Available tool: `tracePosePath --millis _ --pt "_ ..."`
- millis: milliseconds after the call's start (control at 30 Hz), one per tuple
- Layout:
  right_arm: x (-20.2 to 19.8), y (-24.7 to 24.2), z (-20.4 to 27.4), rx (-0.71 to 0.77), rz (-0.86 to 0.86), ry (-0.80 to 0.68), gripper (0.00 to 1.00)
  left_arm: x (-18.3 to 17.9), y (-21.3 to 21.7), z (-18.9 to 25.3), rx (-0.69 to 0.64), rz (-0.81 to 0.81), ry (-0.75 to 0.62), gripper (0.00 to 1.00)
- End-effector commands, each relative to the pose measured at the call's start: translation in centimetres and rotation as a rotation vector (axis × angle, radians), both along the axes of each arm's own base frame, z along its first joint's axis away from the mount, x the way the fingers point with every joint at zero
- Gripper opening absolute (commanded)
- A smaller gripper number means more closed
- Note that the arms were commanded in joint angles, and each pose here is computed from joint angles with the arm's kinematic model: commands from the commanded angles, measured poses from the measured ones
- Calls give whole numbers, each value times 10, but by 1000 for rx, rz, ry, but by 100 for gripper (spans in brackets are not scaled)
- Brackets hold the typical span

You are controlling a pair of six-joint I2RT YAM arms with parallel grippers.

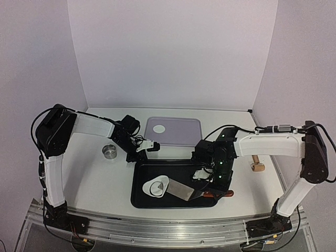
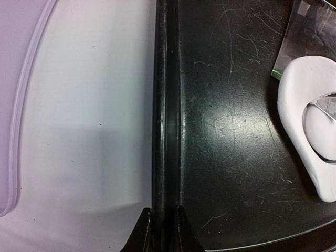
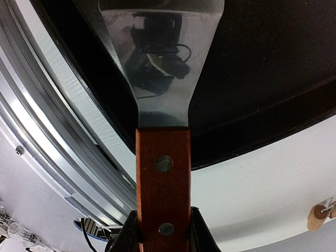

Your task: Roll out the dumpling wrappers from the dough

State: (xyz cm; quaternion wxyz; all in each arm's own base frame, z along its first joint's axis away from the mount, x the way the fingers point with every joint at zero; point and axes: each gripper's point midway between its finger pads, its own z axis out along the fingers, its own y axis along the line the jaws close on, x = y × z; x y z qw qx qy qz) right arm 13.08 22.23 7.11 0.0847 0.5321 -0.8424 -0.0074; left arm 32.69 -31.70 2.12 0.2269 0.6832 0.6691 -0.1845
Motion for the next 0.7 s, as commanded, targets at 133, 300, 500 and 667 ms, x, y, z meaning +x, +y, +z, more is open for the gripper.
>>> tracePosePath --millis 133,300,500,667 --pt "11 29 21 122 14 -32 0 8 -3 19 -8 -16 -88 0" --pt "18 38 24 140 23 -48 0 8 -3 19 -7 -17 -86 0" --pt "29 52 32 174 36 -86 0 8 -2 19 -4 -15 -88 0" --pt "30 63 36 184 63 -101 0 8 -1 17 2 -16 -88 0"
